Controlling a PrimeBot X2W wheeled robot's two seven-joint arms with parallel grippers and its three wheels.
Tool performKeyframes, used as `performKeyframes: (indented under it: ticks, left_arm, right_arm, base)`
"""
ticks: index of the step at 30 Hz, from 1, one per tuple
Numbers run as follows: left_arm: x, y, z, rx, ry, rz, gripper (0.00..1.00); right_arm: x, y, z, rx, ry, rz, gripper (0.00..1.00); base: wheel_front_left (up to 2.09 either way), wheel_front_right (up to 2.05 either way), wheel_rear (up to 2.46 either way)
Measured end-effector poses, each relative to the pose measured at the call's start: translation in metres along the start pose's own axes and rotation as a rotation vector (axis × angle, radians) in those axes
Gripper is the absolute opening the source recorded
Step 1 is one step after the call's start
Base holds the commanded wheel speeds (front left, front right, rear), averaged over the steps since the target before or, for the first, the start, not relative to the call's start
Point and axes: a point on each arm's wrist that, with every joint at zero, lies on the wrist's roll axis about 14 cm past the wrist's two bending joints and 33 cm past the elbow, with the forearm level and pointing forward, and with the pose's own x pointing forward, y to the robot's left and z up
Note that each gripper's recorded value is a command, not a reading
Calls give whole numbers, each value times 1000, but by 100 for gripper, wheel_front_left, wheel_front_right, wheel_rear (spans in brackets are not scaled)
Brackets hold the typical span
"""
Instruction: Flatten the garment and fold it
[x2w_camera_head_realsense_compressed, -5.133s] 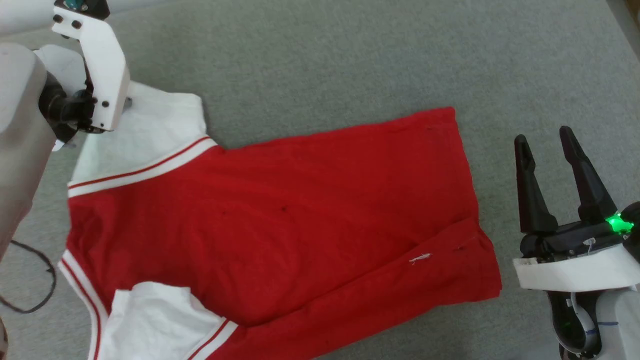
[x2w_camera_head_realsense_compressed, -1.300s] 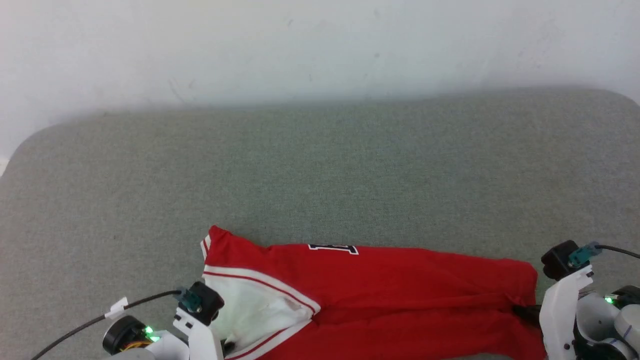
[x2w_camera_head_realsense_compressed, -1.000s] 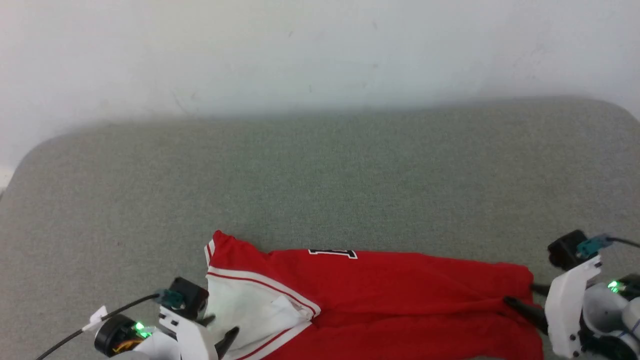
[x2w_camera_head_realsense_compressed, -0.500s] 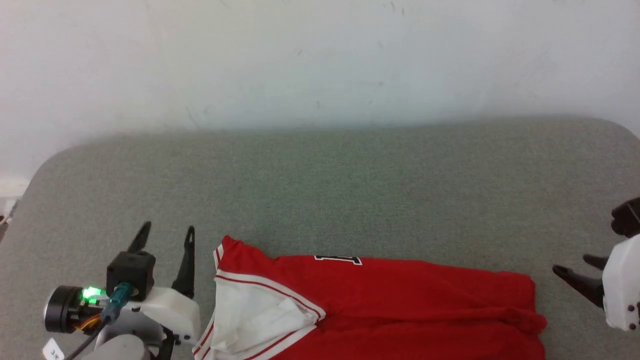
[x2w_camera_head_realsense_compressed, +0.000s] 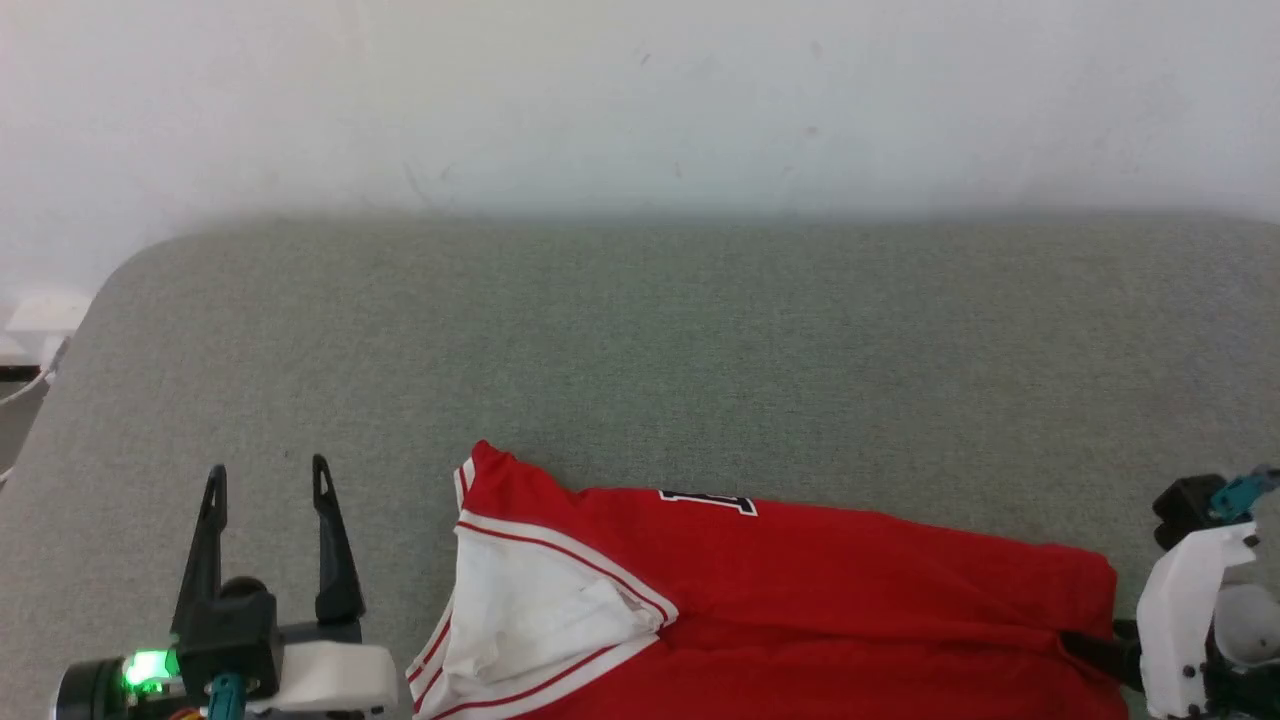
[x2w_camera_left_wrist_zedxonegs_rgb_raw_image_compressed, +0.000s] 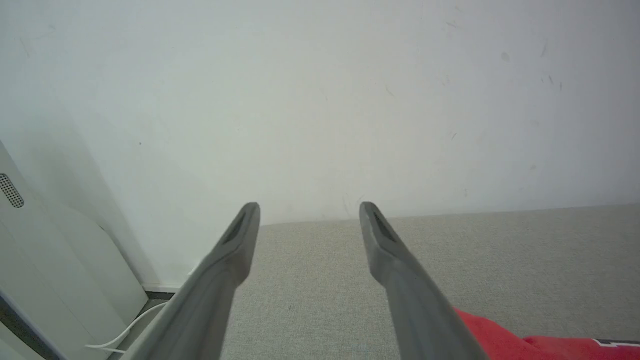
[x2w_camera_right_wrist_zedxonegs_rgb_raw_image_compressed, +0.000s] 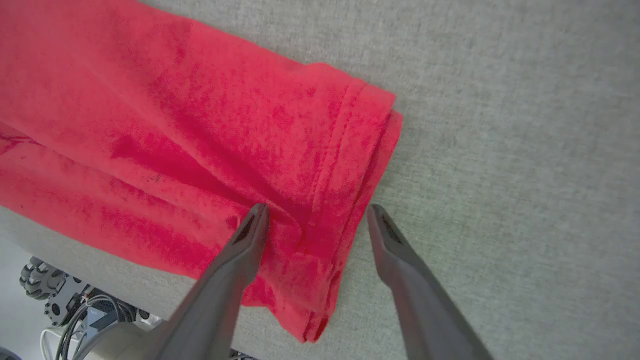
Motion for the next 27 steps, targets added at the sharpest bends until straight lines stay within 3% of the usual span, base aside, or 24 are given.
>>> performKeyframes:
  ticks: [9,10,11,12,21,27]
  left_arm:
    - [-19,3,-22,-21,62,31,100]
    - [-19,4,-23,-23,65,35,100]
    - [-20,5,-24,-22,64,38,100]
    - [-21,5,-24,-23,65,37,100]
    - [-26,5,-22,-8,49,25,100]
    - [-24,-1,-16,2,20,-7,100]
  right_arm:
    - [22,7,-19,23,74,7,100]
    - [23,8,-19,21,72,7,96]
    - [22,8,-20,20,70,6,6]
    - [22,9,-19,19,64,7,0]
    - [7,15,-10,-10,-4,25,0]
    - [-25,-16,10,-29,-83,-49,0]
  base:
    - [0,0,0]
    - [0,0,0]
    - [0,0,0]
    - [0,0,0]
    - [0,0,0]
    - [0,0,0]
